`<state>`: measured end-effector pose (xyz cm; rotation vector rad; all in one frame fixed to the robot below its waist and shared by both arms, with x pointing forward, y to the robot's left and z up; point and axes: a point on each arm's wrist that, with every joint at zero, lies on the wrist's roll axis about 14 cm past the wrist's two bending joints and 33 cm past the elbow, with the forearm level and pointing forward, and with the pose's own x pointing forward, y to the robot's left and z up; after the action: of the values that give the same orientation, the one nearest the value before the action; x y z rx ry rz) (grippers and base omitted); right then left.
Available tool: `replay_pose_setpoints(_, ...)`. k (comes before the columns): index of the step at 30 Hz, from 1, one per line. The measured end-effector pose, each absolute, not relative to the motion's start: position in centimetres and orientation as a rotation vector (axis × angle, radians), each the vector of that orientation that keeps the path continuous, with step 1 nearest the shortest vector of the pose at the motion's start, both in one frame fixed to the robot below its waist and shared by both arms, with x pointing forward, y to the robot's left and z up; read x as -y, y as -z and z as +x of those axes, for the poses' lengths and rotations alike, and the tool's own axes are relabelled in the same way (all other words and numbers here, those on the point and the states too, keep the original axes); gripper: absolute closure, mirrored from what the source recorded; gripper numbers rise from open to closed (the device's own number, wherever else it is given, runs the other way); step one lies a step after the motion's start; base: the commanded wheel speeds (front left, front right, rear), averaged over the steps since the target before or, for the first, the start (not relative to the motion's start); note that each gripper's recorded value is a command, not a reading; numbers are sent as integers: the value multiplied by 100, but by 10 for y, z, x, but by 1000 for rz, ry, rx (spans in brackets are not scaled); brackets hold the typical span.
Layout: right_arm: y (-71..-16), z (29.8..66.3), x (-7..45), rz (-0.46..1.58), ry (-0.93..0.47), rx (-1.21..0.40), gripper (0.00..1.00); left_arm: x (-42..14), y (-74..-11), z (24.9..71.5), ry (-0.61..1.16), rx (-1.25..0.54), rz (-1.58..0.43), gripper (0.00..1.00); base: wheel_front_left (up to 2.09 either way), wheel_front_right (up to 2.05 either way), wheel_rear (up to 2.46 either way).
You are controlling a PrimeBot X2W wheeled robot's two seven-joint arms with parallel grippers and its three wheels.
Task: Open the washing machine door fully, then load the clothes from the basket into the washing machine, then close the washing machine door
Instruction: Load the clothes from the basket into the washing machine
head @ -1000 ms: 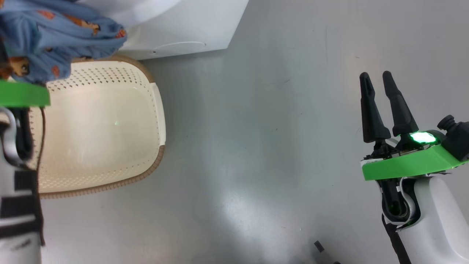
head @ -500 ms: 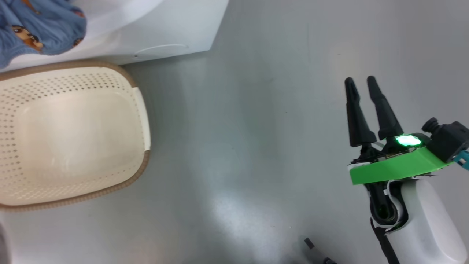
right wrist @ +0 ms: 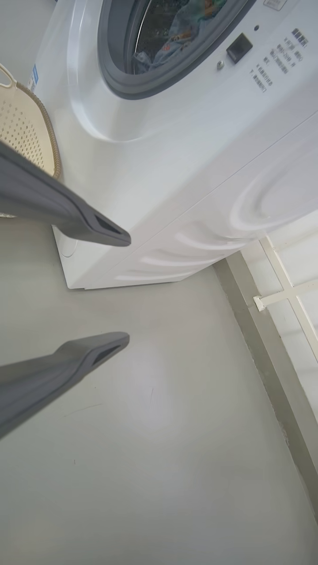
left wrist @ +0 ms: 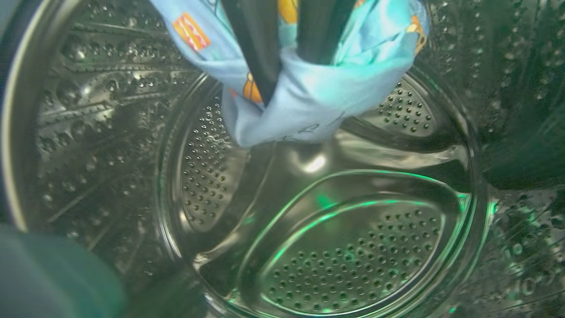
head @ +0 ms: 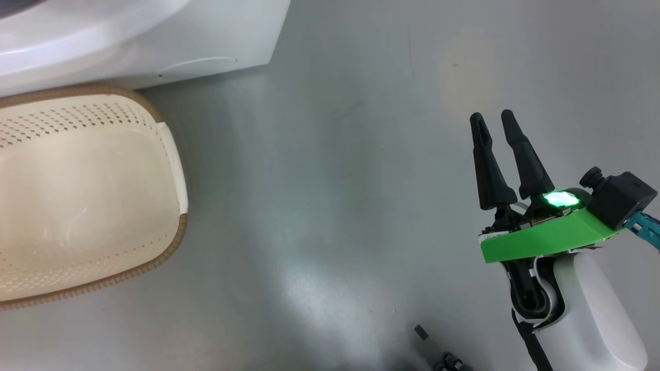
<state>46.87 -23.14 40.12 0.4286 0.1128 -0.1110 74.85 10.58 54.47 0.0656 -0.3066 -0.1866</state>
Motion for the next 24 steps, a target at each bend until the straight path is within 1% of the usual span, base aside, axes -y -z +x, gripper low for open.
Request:
replay_pose_setpoints(3,-399,469,230,430,111,-119,0,-108,-528,746,175,277,44,100,0,0,0)
replay_pose_setpoints(4,-399,469,230,431,110,-120,0,-108,-518,744,177,253,50,82,0,0,0)
replay_pose_setpoints(5,-399,469,229,432,109,-119,0,-109,-507,743,177,223,52,56,0,0,0)
replay_pose_setpoints(6,-399,469,229,433,107,-118,0,-110,-494,741,174,186,48,1,0,0,0)
replay_pose_setpoints(7,-400,469,228,433,106,-117,0,-111,-484,739,179,153,50,0,0,0,0)
replay_pose_setpoints(16,-406,470,225,437,93,-104,0,-117,-427,726,180,-58,20,0,0,0,0)
replay_pose_setpoints(24,-409,470,225,437,89,-97,0,-117,-437,729,175,-50,-10,0,0,0,0)
